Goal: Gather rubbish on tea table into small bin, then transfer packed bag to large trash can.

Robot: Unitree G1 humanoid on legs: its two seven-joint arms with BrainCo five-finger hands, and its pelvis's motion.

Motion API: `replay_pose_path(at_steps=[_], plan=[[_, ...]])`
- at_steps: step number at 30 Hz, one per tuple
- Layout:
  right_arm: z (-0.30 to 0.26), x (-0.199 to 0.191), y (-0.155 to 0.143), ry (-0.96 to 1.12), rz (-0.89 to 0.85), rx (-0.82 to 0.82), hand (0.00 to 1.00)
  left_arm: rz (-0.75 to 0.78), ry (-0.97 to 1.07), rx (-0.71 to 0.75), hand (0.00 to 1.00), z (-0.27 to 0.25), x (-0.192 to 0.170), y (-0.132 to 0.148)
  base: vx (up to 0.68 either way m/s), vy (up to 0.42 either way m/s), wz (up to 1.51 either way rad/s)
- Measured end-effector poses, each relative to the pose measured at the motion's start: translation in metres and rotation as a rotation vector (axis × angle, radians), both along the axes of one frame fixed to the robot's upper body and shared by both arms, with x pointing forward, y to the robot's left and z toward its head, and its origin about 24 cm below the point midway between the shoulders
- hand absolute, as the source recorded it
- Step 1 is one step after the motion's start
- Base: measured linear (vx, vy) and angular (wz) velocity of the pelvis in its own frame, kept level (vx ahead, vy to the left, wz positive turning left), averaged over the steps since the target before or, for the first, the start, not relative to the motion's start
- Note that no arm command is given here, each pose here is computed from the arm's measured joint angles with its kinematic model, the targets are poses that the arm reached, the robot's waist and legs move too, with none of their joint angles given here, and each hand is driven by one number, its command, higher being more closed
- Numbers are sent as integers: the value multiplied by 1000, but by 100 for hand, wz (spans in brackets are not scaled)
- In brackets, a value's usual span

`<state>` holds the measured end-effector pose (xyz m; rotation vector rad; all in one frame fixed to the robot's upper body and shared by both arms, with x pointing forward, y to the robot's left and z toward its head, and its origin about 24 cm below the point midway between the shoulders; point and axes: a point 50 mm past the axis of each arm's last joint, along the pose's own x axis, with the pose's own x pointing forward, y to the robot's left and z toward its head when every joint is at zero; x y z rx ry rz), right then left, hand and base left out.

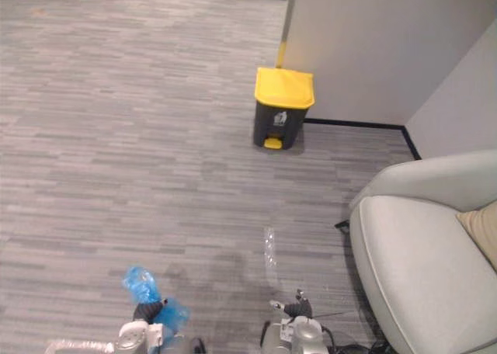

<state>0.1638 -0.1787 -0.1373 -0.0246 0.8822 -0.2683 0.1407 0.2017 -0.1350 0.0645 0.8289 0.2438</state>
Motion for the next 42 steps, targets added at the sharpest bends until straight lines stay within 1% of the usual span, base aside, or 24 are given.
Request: replay_pose_path(at_steps=[2,5,8,11,15,16,18,20,23,27,32,34,38,42], plan=[[-4,-9,-12,43,-6,-28,0,-5,17,-5,100,-2,1,-2,515,-126,4],[-3,-9,-19,38,-47,-29,0,12,6,-7,100,-1,4,0,458,-183,-4],[-5,-16,-14,44,-47,-19,0,47,-38,-33,100,3,10,-5,419,-144,6],[0,-6,-5,2,-37,-4,0,64,-51,-54,100,4,6,-11,375,5,-47],[0,-4,-4,3,-40,0,0,70,-83,-57,100,8,11,-11,398,168,-79],[0,-4,-4,3,-41,-1,0,71,-83,-57,100,8,11,-11,422,283,-42],[-1,-7,-15,20,-48,-35,0,69,-65,-71,100,5,7,-16,442,329,-45],[-4,-10,-7,41,-37,-16,0,64,-71,-52,100,7,12,-9,474,252,-8],[-5,-12,-7,45,-43,-13,0,59,-37,-49,100,2,7,-8,504,237,-10],[-8,-19,-4,61,-37,0,0,5,-5,-28,100,-1,1,-7,449,88,0],[-2,-11,-9,18,-39,-13,0,10,-17,-27,100,1,6,-8,390,-122,20],[-4,-14,-8,26,-38,-11,0,15,-17,-15,100,1,4,-3,319,-214,40],[-6,-22,-22,60,-74,-33,0,25,13,-54,100,-4,-2,-15,347,-211,8],[-6,-24,-16,50,-69,-21,0,67,-38,-87,100,1,6,-21,282,-157,27]])
